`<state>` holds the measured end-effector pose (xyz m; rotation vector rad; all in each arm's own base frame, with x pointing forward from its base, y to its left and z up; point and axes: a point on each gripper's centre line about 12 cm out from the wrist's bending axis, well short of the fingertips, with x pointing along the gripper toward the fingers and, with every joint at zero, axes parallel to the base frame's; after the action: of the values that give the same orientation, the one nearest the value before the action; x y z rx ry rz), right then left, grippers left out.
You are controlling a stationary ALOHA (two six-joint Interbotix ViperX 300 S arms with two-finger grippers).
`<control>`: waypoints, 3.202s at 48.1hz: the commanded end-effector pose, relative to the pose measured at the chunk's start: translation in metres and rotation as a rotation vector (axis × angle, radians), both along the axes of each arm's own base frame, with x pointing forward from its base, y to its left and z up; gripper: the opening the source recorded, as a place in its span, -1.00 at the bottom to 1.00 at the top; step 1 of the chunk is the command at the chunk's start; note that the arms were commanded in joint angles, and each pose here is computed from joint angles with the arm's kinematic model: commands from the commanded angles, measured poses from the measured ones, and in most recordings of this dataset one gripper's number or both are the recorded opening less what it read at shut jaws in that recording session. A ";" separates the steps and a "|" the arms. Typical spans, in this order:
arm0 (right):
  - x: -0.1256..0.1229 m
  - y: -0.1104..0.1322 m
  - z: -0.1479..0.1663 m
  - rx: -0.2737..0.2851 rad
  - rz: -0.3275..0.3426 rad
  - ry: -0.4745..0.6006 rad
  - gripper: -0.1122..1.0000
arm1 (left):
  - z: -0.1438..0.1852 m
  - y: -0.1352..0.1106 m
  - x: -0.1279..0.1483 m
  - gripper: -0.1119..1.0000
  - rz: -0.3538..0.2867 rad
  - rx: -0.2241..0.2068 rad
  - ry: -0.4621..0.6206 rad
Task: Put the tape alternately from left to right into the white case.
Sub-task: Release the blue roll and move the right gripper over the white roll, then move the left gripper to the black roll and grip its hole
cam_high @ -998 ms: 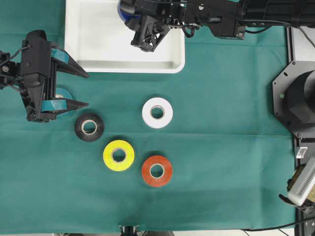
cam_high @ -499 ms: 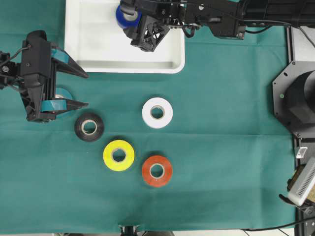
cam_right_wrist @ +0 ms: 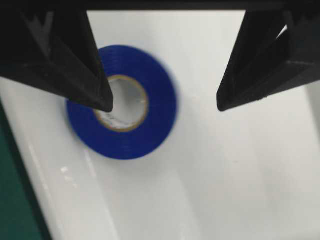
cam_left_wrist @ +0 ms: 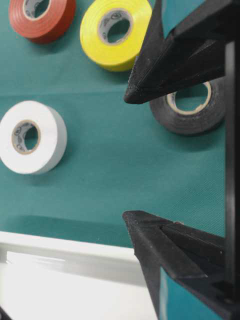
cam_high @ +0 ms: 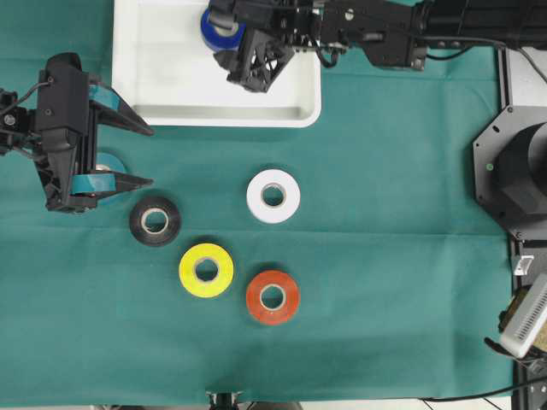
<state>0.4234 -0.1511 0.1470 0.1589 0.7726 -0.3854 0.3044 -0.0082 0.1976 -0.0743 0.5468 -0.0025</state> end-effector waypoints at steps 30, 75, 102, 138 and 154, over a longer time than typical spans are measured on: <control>-0.030 0.116 0.043 -0.007 0.265 -0.117 0.73 | 0.009 -0.001 0.004 0.87 -0.001 -0.001 -0.029; -0.072 0.163 0.031 0.026 0.386 -0.111 0.72 | 0.007 -0.001 0.003 0.87 -0.001 -0.002 -0.015; -0.072 0.164 0.030 0.026 0.388 -0.109 0.72 | 0.002 -0.023 0.002 0.87 -0.050 -0.039 0.016; -0.072 0.165 0.029 0.027 0.392 -0.105 0.72 | -0.068 -0.029 0.039 0.87 -0.048 -0.022 0.301; -0.073 0.165 0.028 0.027 0.392 -0.102 0.72 | -0.084 -0.029 0.040 0.87 -0.048 -0.017 0.345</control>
<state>0.3492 0.0120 0.1648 0.0475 0.7244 -0.0029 0.3373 -0.0371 0.1059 -0.0760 0.9229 -0.0406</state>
